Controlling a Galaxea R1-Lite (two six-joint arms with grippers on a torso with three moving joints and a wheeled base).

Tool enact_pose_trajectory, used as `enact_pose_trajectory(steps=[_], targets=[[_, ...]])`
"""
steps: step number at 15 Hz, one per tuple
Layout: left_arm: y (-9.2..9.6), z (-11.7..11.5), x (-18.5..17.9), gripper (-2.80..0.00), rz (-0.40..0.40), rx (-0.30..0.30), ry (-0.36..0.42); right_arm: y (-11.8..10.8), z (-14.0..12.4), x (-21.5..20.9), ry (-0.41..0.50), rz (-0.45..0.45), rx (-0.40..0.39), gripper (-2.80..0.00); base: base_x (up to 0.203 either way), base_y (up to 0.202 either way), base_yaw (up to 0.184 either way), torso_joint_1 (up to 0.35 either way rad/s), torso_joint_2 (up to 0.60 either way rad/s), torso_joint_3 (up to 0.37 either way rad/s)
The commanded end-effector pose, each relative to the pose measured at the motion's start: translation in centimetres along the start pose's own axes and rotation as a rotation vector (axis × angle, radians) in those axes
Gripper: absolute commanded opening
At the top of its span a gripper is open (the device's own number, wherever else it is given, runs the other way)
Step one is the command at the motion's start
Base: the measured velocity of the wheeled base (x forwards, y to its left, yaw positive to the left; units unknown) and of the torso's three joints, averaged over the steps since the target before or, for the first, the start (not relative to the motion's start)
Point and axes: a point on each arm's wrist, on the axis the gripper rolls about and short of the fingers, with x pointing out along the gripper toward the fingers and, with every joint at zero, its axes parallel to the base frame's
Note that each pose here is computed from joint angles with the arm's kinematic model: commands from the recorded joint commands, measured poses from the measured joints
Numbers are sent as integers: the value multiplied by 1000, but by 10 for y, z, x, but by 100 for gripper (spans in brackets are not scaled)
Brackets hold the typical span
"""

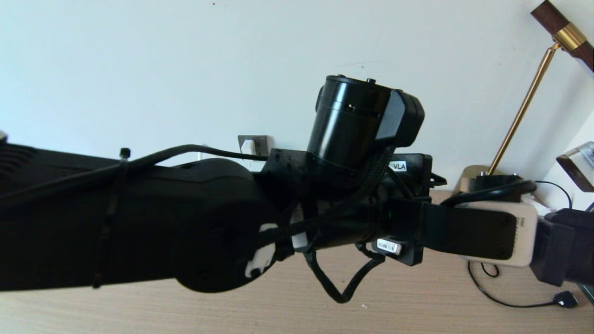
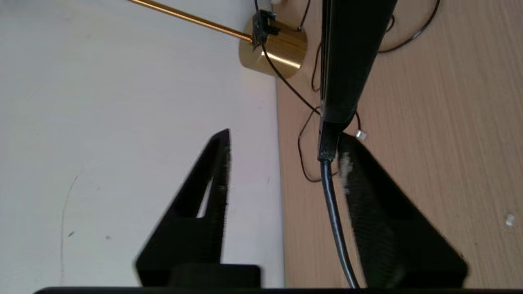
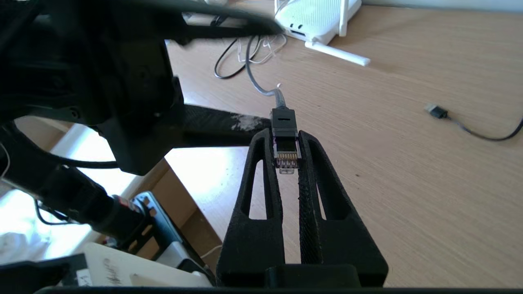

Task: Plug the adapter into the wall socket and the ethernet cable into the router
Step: Hand it to the other hand

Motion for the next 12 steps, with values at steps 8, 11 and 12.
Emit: enact_pose_trajectory(steps=[8,11,12], targets=[[8,-2,-35,0,211,65,-58,5,35,10,-41,68,716,-280,0,0,0,0,0,0],[12,-22,-56,0,236,71,-89,-1,56,32,58,164,922,-280,0,0,0,0,0,0],[18,-38,-63,0,243,74,-96,-5,62,42,93,181,983,-280,0,0,0,0,0,0]])
